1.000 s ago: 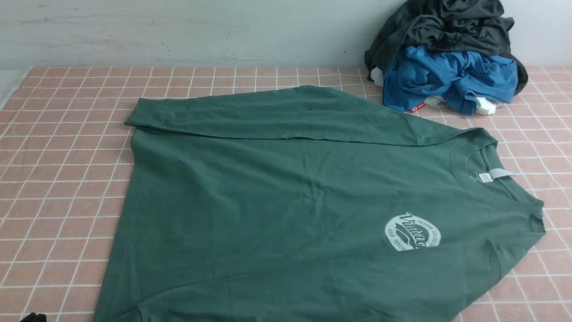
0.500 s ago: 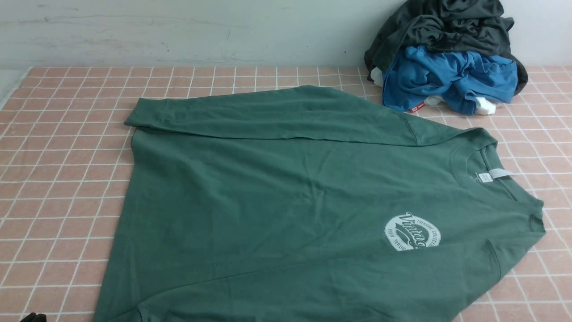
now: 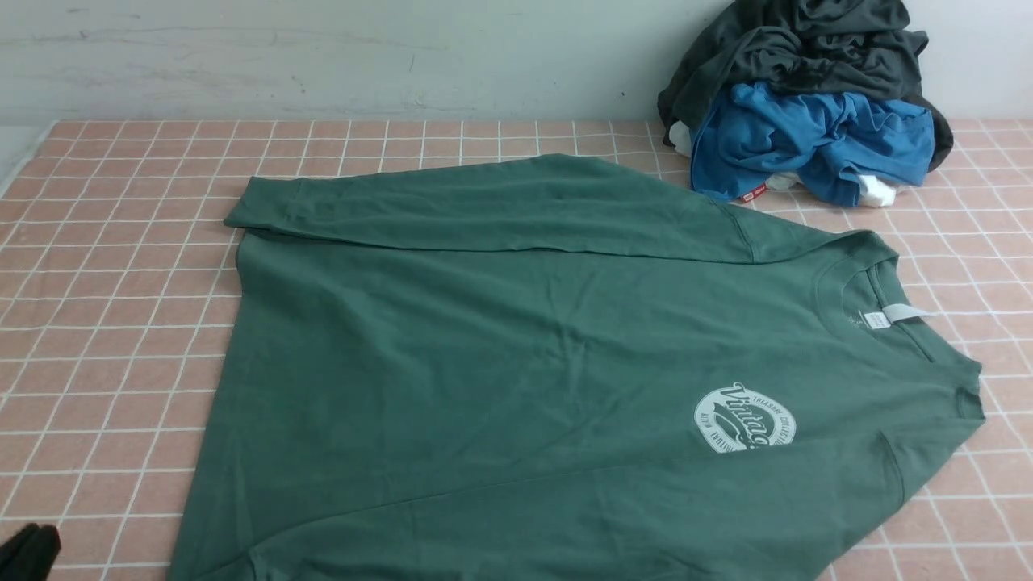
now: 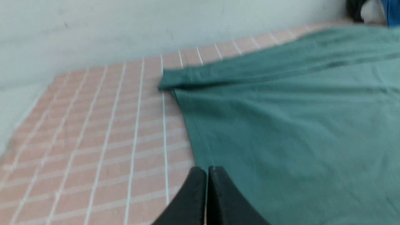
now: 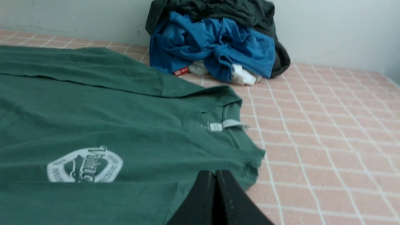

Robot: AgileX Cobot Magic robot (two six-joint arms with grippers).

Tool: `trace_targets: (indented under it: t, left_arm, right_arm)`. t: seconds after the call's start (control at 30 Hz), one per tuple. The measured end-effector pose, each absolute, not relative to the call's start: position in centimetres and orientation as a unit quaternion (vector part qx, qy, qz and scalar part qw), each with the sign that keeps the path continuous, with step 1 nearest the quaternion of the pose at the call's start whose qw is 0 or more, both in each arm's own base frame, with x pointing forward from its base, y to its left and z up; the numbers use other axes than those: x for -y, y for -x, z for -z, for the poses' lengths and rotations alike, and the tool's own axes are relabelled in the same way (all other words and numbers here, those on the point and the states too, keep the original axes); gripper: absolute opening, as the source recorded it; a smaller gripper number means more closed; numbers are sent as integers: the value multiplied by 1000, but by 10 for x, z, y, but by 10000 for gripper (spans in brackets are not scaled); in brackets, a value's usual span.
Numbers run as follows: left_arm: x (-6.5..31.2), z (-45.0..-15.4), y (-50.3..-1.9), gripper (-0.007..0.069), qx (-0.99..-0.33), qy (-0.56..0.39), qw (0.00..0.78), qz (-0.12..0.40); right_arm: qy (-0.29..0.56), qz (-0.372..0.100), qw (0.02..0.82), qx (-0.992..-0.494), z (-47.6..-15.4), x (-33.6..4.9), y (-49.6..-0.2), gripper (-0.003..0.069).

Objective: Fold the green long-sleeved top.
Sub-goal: Use the left arm to clamp the cuff closest to it

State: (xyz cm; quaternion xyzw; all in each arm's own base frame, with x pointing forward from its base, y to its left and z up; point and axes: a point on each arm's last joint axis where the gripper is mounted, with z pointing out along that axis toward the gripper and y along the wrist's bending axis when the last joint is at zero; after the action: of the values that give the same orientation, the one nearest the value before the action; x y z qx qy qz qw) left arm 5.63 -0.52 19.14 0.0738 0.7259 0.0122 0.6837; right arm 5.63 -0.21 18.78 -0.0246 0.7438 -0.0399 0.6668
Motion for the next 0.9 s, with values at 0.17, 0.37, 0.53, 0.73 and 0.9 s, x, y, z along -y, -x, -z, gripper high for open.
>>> trace_targets:
  t: [0.17,0.37,0.53,0.73,0.9]
  left_arm:
    - [2,-220,-54,-3,-610,-49,790,-25]
    - [-3,-252,-39,-3,-447,9,895,8]
    - [-1,-294,-31,-3,-437,27,895,79]
    - [4,-362,-54,-3,-560,-18,828,35]
    - [9,-324,-126,-3,-793,-3,608,38]
  right_arm:
    - [46,50,761,-646,-212,-1,-56,-14]
    - [11,-43,889,-456,-251,-6,-40,-14]
    - [1,-79,907,-413,-272,-6,-35,-14]
    - [10,-29,848,-528,-338,-5,-58,-14]
    - [-9,26,676,-736,-346,5,-122,-14]
